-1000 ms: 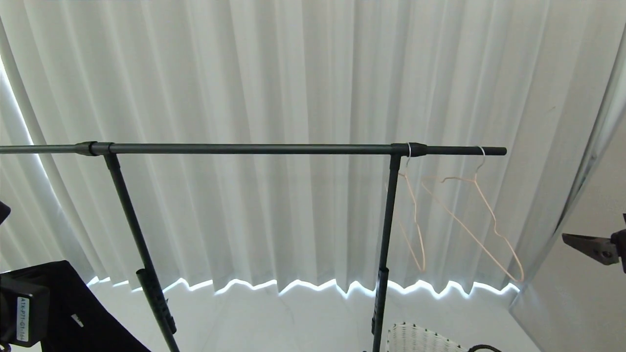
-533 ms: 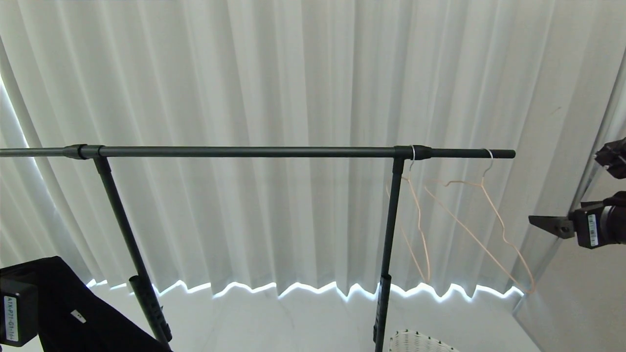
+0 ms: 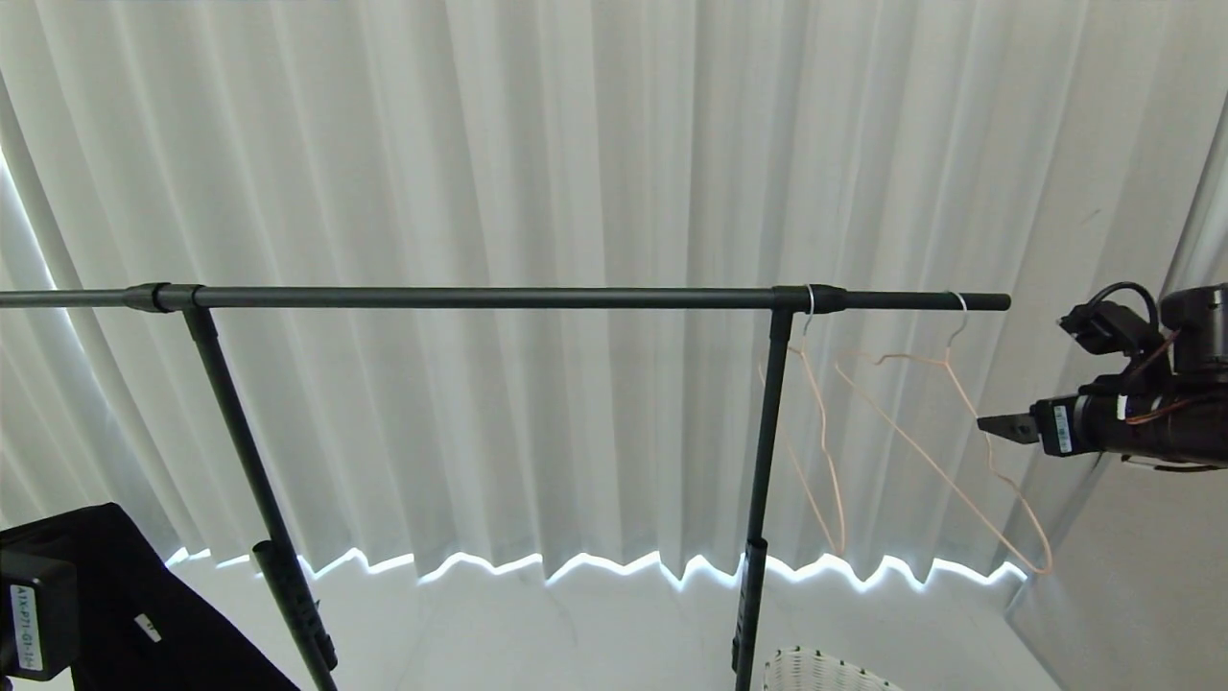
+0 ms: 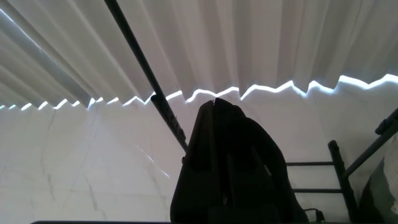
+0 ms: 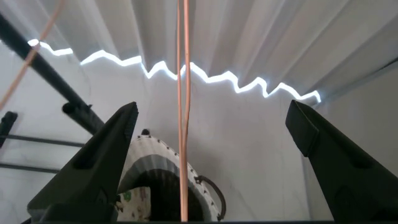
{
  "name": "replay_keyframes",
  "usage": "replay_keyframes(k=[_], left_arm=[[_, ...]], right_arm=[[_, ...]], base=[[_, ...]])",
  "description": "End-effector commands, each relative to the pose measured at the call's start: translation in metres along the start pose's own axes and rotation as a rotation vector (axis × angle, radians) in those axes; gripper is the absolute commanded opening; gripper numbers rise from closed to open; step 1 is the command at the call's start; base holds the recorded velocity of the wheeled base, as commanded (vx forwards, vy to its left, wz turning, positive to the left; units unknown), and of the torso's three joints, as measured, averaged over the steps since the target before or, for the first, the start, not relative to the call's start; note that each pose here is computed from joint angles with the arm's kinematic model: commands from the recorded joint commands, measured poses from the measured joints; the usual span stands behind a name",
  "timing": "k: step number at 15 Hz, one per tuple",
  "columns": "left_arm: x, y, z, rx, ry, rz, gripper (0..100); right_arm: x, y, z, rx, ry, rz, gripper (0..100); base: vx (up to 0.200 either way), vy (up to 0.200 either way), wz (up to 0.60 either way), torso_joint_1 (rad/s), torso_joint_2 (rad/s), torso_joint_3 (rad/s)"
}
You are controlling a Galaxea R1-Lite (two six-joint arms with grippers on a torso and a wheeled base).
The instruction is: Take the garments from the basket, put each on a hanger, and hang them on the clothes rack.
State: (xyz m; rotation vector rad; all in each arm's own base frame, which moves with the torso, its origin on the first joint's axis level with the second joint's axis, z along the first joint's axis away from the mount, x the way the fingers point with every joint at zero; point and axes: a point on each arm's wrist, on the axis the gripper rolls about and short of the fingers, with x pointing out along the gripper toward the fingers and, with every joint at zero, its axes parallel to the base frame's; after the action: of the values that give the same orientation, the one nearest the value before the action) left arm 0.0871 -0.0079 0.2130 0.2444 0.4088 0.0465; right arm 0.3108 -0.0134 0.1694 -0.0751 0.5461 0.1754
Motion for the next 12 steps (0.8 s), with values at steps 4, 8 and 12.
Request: replay_keyframes(k=[4,8,12], left_arm=[[0.002,-0.002,-0.009,0.005,0.017,0.003,0],[0.003,-0.001,-0.009,0.004,0.023,0.020,0],[0.002,0.003,-0.007,-0.010,0.019,0.056,0]], right_arm=[[0.061,-0.013,-0.031,0.034,0.110,0.040,100],[0.068,-0.013,-0.034,0.040,0.120,0.044,100],[0.078,-0.014,-0.036,0.036,0.101,0.044,100]], base=[[0.000,0.000,0.00,0.000,0.00,0.000],[0.000,0.000,0.00,0.000,0.00,0.000],[0.000,0.000,0.00,0.000,0.00,0.000]])
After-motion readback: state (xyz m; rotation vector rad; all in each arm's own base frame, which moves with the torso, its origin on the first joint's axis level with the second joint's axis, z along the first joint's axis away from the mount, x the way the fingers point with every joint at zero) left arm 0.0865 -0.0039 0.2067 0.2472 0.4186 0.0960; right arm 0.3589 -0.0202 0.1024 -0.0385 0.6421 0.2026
